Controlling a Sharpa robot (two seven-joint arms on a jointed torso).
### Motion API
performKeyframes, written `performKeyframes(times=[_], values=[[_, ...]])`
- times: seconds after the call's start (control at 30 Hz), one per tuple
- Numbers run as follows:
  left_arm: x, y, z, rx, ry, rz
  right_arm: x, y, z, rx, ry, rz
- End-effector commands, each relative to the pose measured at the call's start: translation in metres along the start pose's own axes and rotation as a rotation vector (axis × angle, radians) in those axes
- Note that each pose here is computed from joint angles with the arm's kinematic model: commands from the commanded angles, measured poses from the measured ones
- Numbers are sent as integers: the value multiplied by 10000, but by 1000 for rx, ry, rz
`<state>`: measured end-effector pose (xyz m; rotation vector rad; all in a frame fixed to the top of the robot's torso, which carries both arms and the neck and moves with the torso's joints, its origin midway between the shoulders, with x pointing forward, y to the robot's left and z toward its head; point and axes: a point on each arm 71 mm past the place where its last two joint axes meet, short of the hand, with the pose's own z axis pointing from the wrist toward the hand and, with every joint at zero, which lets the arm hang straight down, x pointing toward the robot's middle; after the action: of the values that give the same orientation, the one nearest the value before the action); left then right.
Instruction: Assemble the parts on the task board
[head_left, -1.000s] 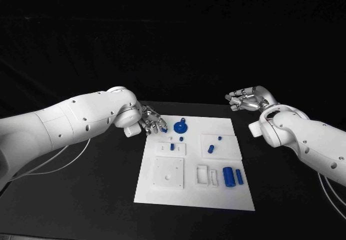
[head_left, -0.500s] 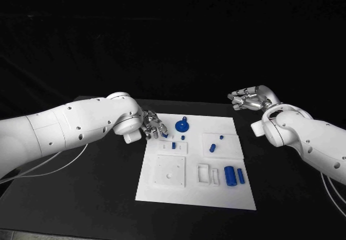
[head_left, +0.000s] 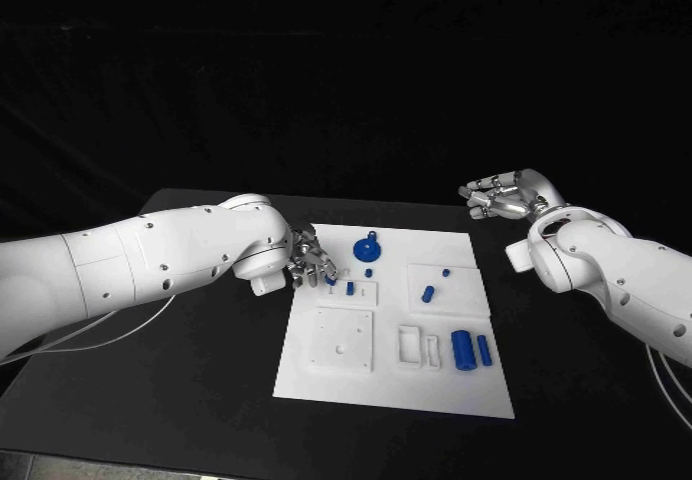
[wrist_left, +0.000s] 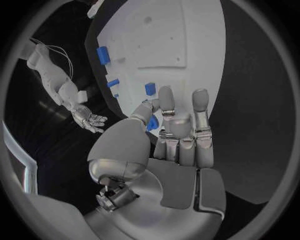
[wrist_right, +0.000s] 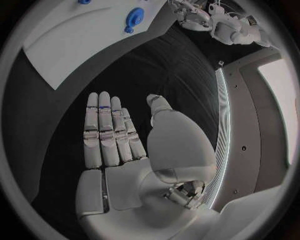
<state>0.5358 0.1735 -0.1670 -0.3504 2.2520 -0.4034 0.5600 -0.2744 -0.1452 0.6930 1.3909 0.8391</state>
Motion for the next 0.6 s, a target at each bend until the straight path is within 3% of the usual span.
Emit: performKeyframes(times=[0.03, 0.6], values=[[10, 6, -4, -17, -1, 32, 7, 9, -2, -13, 14, 1], [76, -24, 19, -25, -16, 105, 6, 10, -5, -19, 24, 2]])
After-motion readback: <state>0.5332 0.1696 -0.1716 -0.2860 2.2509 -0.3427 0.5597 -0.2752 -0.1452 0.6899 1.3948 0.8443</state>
